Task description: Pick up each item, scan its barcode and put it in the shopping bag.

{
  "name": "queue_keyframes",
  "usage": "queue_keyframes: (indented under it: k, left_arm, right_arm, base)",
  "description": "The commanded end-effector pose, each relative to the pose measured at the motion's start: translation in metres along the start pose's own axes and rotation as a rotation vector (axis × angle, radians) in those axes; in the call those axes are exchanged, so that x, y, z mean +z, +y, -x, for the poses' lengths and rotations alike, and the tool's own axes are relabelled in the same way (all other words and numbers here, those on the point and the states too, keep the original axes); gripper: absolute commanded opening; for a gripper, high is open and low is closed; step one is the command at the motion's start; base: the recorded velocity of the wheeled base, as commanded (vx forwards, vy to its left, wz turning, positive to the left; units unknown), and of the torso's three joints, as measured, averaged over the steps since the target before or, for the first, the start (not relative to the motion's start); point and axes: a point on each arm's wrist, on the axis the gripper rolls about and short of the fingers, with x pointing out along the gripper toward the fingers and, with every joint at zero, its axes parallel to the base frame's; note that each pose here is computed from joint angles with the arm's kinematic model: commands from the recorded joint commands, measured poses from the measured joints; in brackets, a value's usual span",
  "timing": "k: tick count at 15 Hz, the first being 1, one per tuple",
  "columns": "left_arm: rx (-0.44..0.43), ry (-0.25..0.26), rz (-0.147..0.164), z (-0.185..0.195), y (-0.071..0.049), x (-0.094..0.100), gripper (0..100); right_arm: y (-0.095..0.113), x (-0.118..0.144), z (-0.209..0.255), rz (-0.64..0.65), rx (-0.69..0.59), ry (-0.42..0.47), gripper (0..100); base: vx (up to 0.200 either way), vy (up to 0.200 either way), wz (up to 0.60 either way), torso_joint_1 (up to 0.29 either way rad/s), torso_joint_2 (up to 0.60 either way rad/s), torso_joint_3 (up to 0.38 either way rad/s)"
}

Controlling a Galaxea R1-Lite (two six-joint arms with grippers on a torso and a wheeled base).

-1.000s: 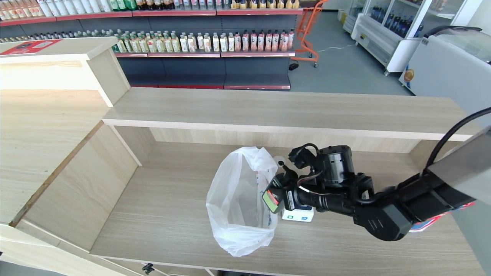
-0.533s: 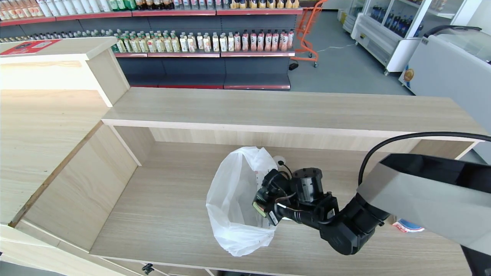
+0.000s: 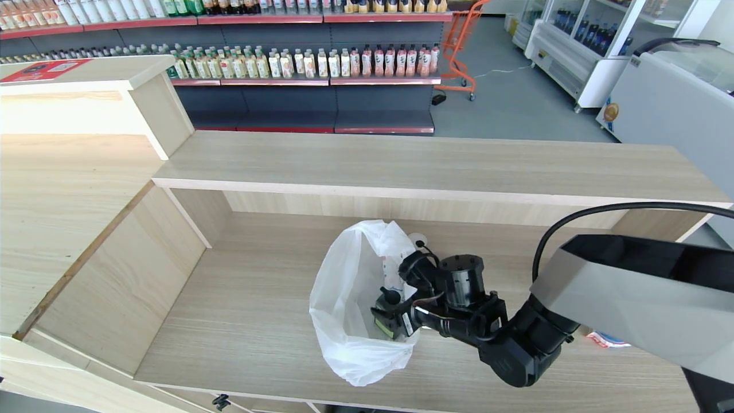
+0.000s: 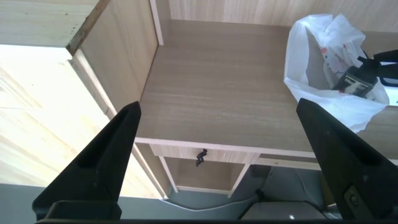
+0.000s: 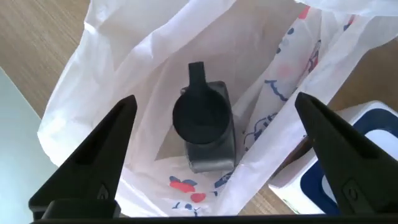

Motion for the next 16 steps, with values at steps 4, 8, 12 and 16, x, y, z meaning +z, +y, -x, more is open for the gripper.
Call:
queue_keyframes:
  k: [4, 8, 12, 16]
  left_arm:
    - [0.0, 0.001, 0.0, 0.0, 0.0, 0.0, 100]
    - [0.0, 0.001, 0.0, 0.0, 0.0, 0.0, 100]
    - [0.0, 0.001, 0.0, 0.0, 0.0, 0.0, 100]
    - [0.0, -0.001, 0.0, 0.0, 0.0, 0.0, 100]
  right_arm:
    - [-0.044, 0.096, 0.166, -0.437, -0.09, -0.077, 100]
    - [-0.046, 0.099, 0.284, -0.502, -0.178, 0.0, 100]
    - [-0.042, 0.075, 0.32, -0.542, -0.288, -0.007, 100]
    - [-0.041, 0.069, 0.327, -0.564, -0.309, 0.02, 100]
  base:
    - [0.0, 0.0, 0.0, 0.0, 0.0, 0.0]
    - [0.0, 0.0, 0.0, 0.0, 0.0, 0.0]
    - [0.0, 0.0, 0.0, 0.0, 0.0, 0.0]
    - [0.0, 0.0, 0.0, 0.0, 0.0, 0.0]
